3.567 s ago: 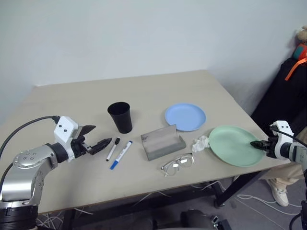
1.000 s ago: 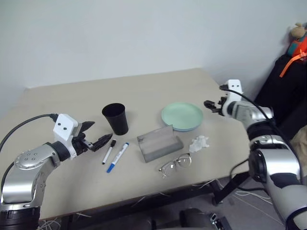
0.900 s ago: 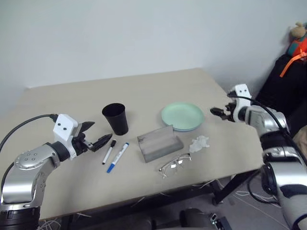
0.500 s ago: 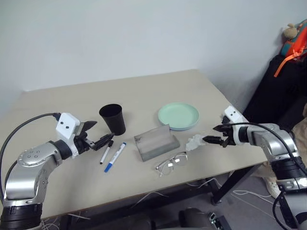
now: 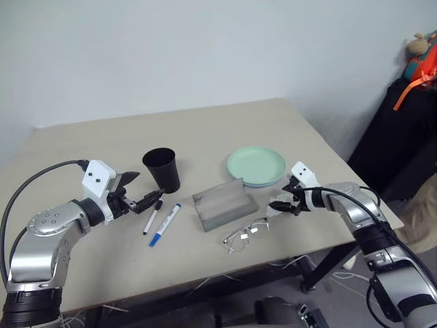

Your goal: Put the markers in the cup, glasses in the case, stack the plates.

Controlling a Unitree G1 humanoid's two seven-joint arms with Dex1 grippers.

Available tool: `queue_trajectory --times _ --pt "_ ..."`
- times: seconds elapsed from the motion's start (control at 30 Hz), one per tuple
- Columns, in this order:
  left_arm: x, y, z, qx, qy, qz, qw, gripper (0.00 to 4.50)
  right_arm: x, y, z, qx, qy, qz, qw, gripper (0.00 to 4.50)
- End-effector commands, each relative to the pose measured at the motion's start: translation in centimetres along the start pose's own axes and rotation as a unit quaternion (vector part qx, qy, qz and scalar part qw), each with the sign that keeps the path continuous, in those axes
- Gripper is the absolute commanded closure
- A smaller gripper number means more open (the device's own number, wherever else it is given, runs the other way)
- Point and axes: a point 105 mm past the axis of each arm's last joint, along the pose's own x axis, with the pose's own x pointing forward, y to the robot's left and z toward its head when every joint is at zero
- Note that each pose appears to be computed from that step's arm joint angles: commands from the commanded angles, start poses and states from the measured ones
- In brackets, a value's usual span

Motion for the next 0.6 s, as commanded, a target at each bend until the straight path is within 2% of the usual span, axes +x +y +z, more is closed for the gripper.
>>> queue_trajectory --times 0.03,0.07,0.17,0.37,0.53,0.6 --pt "-0.3 0.2 1.3 0.018 -0.02 0.007 1.0 0.0 0.5 -0.4 1.4 -0.034 -0.014 -0.01 0.999 0.02" --pt "-0.4 0.2 1.3 0.018 -0.02 0.008 1.0 0.0 0.7 -0.3 1.3 -0.035 -0.011 -0.005 0.999 0.02" --pt "-0.5 0.3 1.3 0.018 -0.019 0.012 1.0 0.0 0.9 0.1 0.8 -0.039 -0.001 0.007 0.999 0.61" --pt "-0.9 0.3 1.2 0.016 -0.019 0.018 1.0 0.0 0.4 0.4 -0.7 -0.04 0.023 0.021 0.999 2.74" --pt "-0.9 0.2 1.1 0.016 -0.019 0.019 1.0 0.0 0.0 0.2 -0.7 -0.037 0.021 0.02 0.999 4.46" --pt "-0.9 0.2 1.1 0.016 -0.019 0.019 1.0 0.0 -0.2 -0.2 0.1 -0.035 0.01 0.015 0.999 4.46"
